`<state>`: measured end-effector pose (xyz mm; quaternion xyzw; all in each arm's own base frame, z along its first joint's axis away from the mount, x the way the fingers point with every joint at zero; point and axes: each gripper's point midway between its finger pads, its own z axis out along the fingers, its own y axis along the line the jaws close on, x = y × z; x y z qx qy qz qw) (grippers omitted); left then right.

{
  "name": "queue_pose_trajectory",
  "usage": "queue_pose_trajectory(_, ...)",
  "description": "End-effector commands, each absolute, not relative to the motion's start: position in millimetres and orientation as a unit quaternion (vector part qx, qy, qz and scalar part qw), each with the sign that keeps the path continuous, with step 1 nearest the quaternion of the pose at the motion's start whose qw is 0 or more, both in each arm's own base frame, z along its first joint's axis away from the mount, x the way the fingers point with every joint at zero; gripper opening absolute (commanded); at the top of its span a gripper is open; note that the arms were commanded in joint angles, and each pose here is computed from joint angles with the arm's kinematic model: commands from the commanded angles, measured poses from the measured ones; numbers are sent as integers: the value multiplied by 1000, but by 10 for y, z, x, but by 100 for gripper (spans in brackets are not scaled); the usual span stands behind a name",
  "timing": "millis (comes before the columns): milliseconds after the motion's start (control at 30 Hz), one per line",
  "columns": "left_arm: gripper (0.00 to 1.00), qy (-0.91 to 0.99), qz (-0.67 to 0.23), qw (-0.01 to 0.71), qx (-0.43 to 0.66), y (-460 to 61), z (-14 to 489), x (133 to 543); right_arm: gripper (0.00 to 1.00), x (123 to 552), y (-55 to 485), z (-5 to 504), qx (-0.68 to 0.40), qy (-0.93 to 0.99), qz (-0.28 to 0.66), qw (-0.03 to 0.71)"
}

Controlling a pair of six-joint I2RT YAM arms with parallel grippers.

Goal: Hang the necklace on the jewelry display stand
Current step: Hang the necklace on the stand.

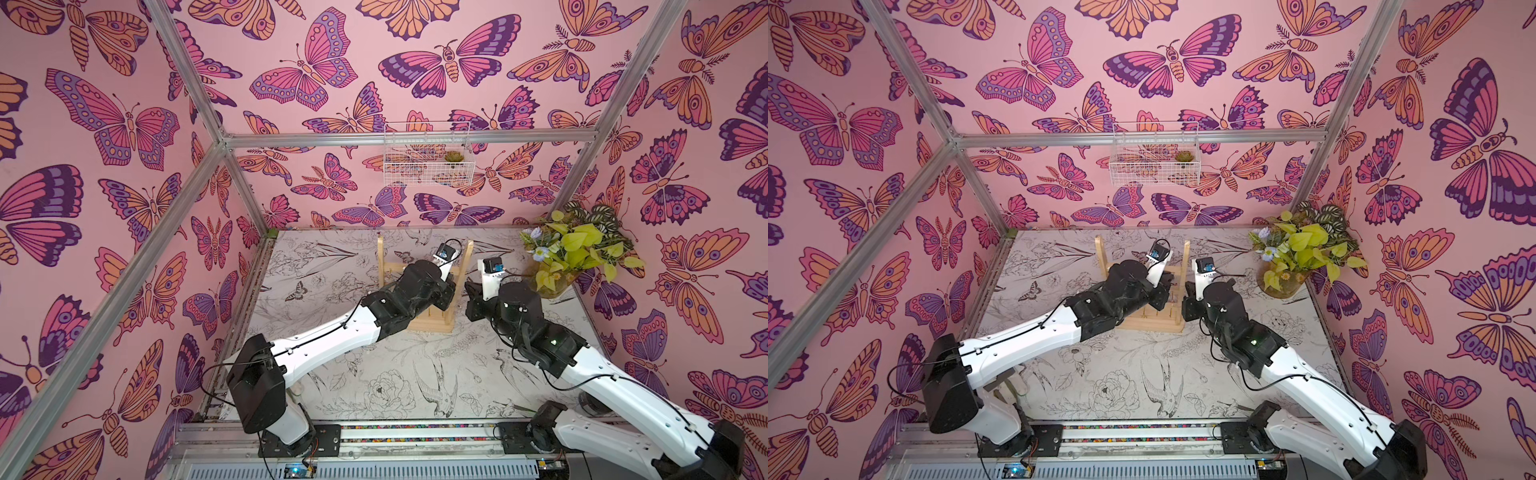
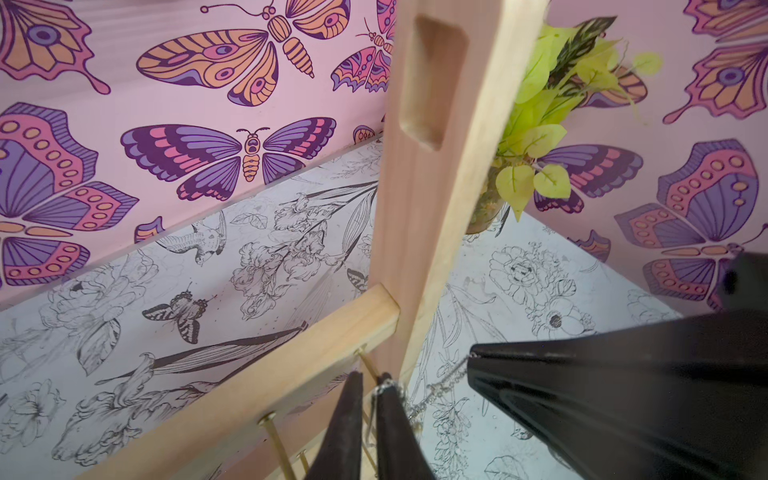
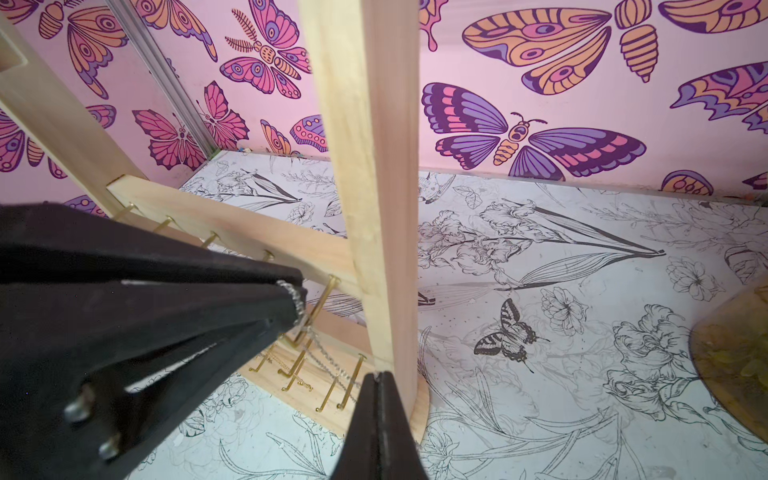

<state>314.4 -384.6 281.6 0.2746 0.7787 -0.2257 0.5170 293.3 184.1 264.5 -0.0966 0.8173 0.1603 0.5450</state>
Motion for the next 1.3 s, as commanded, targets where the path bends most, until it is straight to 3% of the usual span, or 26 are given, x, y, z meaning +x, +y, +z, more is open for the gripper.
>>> queue_pose_trajectory(0, 19, 782, -226, 515, 268, -3797, 2832, 3155, 0, 2939, 1824, 2626, -86, 819, 167, 543)
queue_pose_trajectory(167, 30, 776, -240, 517, 270, -3776, 2937, 3087, 0, 2940, 1829, 2575, -84, 821, 168, 538)
queue_pose_trajectory(800, 38, 774, -261, 520, 248, -3520, 3160, 2893, 0, 2916, 1893, 2593, -81, 821, 194, 531)
queue_pose_trajectory(1267, 41, 827, -279, 441, 209, -3234, 2101, 2596, 0, 2873, 1992, 2460, -88, 836, 214, 497)
